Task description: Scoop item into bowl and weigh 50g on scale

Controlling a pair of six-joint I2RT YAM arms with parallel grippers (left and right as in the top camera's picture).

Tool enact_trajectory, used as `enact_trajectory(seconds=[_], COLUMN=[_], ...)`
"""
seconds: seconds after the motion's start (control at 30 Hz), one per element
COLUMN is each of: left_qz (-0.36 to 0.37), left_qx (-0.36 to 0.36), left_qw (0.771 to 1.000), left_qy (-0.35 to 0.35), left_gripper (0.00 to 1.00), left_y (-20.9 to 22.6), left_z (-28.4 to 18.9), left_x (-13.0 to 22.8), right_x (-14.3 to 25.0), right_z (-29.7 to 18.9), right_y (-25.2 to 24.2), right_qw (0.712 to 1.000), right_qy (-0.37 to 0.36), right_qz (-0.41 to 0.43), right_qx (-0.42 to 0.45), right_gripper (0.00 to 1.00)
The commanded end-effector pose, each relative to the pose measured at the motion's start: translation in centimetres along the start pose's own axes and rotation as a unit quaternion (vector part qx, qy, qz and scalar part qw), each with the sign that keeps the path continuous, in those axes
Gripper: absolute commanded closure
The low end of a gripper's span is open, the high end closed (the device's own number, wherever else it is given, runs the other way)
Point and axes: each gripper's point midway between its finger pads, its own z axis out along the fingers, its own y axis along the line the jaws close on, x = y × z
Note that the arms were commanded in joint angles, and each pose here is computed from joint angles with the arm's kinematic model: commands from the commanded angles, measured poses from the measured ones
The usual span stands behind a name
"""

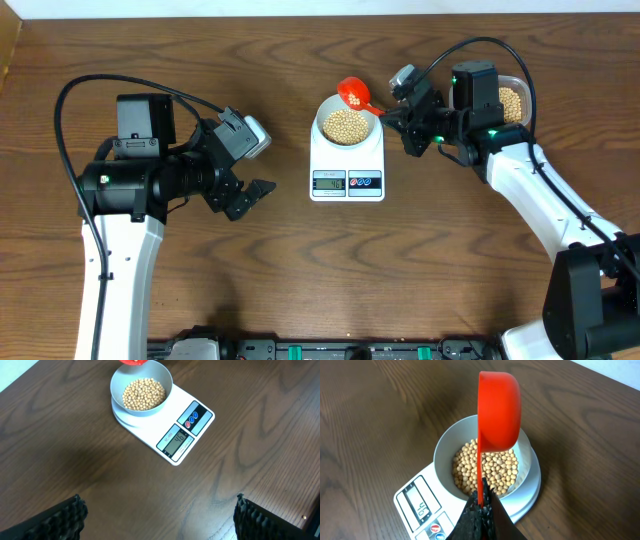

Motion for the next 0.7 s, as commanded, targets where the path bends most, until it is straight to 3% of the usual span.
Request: enact_trajectory(seconds=[0.0,0.17,0.67], left_qz=[-0.004,-0.003,-0.003], left_qx=[-0.004,-0.004,-0.004], left_qw=[1.0,1.0,1.0], left_qy=[0.001,0.001,0.001], left_gripper=[0.04,0.04,0.04], left_y=[0.3,0.3,0.3], left_z=[-0.1,-0.2,-0.2], left_x=[-0.1,-0.1,-0.1], right_x=[-0.7,-1.9,-0.6], right_z=[-0.6,-1.0,-0.7], right_y=[0.2,1.0,0.6], right_qw=[1.0,0.999,1.0], right_qy=[-0.006,-0.028,0.0], right_qz=[-0.012,-0.024,-0.025], right_qx=[0.008,-0.008,0.009], right_gripper=[0.99,0.99,0.99])
